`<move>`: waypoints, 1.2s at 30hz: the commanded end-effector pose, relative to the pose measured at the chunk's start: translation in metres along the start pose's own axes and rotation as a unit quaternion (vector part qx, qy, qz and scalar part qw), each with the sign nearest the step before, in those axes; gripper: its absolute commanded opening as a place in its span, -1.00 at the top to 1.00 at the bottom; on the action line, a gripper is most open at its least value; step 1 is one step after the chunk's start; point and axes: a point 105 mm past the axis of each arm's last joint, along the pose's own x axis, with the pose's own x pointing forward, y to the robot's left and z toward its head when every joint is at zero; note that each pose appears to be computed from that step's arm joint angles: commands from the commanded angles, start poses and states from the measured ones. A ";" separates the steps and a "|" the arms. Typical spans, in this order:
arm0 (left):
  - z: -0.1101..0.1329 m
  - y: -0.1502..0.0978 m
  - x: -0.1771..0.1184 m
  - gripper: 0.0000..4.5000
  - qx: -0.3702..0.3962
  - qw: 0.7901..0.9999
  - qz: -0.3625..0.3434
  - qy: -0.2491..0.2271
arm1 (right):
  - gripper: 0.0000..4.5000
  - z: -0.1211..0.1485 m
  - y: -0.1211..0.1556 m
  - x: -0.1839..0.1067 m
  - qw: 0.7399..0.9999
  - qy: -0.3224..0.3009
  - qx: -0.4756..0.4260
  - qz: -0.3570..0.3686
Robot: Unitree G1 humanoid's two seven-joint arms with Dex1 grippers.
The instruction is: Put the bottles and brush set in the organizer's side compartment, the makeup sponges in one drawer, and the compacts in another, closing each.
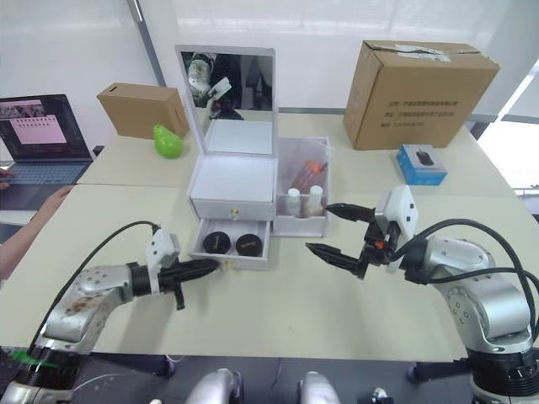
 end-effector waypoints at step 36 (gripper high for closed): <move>0.023 0.061 0.038 0.99 0.086 0.990 0.110 -0.030 | -1.00 0.023 0.008 0.001 0.999 -0.025 -0.024 0.002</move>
